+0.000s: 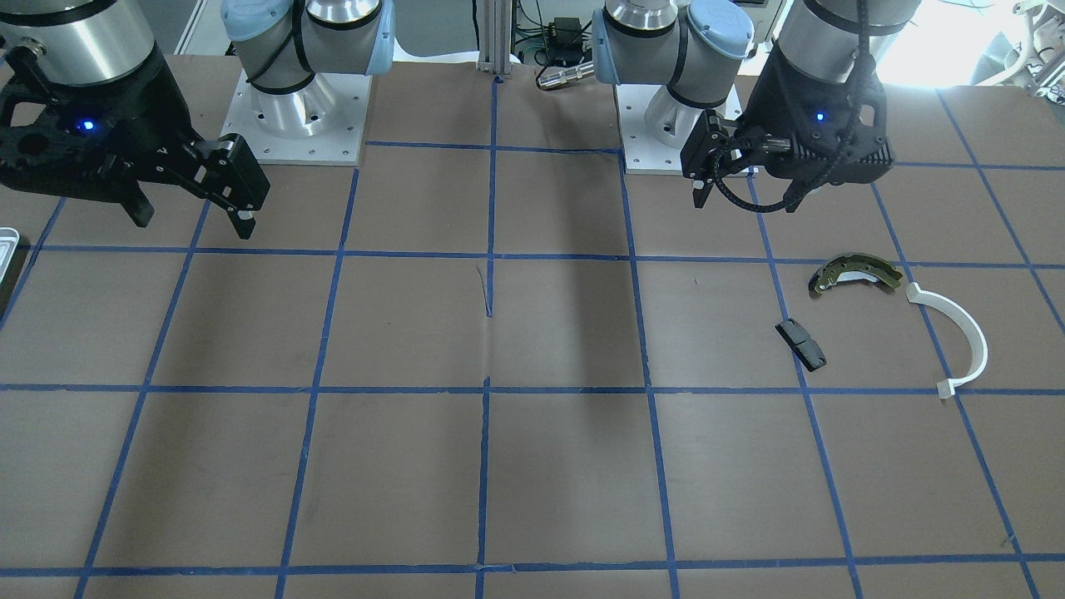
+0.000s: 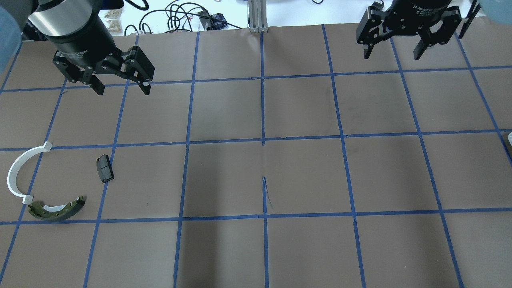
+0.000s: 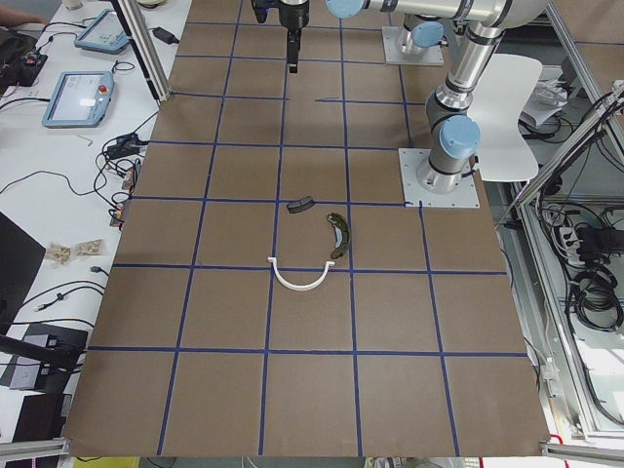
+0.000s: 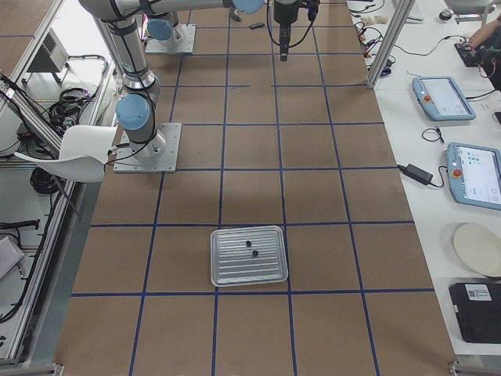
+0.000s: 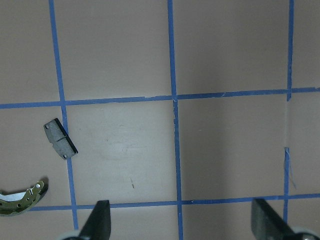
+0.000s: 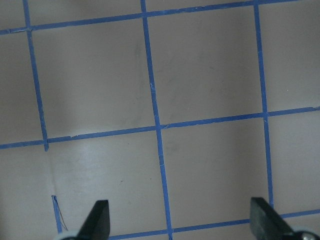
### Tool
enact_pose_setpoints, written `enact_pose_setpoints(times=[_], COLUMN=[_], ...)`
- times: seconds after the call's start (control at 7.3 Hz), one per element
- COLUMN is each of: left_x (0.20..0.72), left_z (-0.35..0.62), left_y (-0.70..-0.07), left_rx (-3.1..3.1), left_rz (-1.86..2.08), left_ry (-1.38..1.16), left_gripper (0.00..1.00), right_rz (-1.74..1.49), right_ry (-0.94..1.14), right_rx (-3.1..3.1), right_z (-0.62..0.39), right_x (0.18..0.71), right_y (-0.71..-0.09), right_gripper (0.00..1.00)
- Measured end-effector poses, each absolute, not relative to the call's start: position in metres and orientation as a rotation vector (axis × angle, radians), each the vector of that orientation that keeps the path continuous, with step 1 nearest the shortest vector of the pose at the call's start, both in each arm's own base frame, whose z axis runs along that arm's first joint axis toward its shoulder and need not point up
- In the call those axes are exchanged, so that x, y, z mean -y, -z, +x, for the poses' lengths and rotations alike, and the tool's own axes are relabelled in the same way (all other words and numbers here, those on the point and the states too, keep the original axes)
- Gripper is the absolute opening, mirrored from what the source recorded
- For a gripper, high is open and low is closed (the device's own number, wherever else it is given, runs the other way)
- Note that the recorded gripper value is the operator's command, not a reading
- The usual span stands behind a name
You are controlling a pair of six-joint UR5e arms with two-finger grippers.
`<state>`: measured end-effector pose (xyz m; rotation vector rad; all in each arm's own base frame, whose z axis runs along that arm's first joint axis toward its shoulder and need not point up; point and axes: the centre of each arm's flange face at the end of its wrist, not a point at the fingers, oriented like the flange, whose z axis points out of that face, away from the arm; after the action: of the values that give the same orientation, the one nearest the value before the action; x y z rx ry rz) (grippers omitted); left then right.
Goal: Place bearing gear from tray to pile
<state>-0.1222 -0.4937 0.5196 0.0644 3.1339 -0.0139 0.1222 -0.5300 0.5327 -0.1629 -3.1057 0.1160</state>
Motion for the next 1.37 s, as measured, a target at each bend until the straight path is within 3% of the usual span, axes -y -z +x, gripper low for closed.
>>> enact_pose_setpoints(times=[0.68,1.37], left_x=[0.493,0.493], left_z=[-0.124,-0.125], left_y=[-0.519,-0.518], left_rx=[-3.132,-3.132], left_rz=[0.071,0.073], left_ry=[0.012,0.011], left_gripper=[1.0,1.0], right_rz=[-0.077,0.29], right_ry=[-0.117,0.013], right_rx=[3.082,3.004], right_z=[0.106,-0.123], right_x=[0.532,0.505], right_y=[-0.538,-0.555], right_gripper=[1.0,1.0])
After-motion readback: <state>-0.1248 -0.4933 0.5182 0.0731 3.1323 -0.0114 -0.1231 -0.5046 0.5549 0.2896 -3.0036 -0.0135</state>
